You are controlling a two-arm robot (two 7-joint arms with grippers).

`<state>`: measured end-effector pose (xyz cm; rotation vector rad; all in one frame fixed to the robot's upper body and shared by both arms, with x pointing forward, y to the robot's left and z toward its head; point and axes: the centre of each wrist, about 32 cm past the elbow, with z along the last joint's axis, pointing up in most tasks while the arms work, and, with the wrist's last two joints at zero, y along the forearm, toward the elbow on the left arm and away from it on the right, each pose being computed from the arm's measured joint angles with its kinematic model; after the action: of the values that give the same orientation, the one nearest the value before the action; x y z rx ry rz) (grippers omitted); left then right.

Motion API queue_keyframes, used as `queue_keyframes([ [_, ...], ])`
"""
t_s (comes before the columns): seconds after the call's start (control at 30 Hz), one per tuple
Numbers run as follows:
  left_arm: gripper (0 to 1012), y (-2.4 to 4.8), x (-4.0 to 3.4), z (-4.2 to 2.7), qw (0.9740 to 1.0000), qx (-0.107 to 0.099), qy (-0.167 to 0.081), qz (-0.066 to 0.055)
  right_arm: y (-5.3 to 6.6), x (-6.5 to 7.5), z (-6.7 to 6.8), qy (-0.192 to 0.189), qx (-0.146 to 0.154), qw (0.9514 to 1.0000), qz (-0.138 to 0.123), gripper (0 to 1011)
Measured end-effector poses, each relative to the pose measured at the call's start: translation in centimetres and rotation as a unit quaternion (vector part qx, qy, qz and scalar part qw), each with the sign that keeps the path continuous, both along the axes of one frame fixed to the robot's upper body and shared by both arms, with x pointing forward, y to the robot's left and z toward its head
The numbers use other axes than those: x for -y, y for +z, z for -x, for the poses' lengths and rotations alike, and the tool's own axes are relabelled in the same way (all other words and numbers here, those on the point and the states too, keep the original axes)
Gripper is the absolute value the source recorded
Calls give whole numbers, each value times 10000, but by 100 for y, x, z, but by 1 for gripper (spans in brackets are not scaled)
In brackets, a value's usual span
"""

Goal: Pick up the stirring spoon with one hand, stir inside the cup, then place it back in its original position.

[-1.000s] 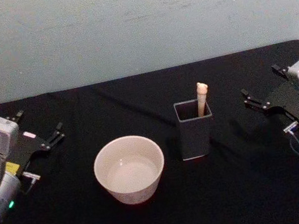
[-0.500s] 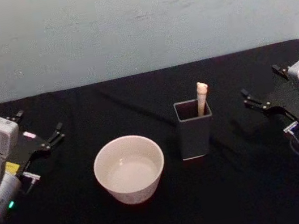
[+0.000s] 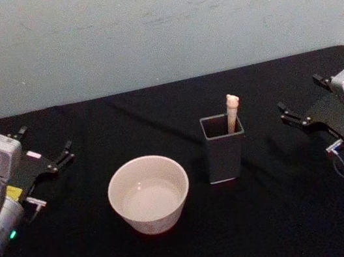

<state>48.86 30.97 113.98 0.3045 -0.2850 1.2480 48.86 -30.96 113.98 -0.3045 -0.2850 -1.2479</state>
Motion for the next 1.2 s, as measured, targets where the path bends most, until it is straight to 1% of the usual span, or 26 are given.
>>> queue_keyframes([
  [0.37,1001,0,0,0,10000,0,0,0,0,0,0,0,0,10000,0,1000],
  [0.57,1001,0,0,0,10000,0,0,0,17,17,-6,42,-2,10000,-50,1002],
  [0.67,1001,0,0,0,10000,0,0,0,44,33,2,104,2,9999,-138,1000],
  [0.8,1001,0,0,0,10000,0,0,0,96,66,26,247,-32,9993,-285,1000],
  [0.9,1001,0,0,0,10000,0,0,0,166,113,72,483,-139,9976,-484,1000],
  [0.93,1001,0,0,0,10000,0,0,0,166,113,72,483,-139,9976,-484,1002],
  [1.03,1001,0,0,0,10000,0,0,0,246,158,125,771,-266,9943,-687,1000],
  [1.1,1001,0,0,0,10000,0,0,0,288,176,157,966,-338,9917,-780,1002],
  [1.2,1001,0,0,0,10000,0,0,0,318,178,188,1137,-409,9889,-862,1000],
])
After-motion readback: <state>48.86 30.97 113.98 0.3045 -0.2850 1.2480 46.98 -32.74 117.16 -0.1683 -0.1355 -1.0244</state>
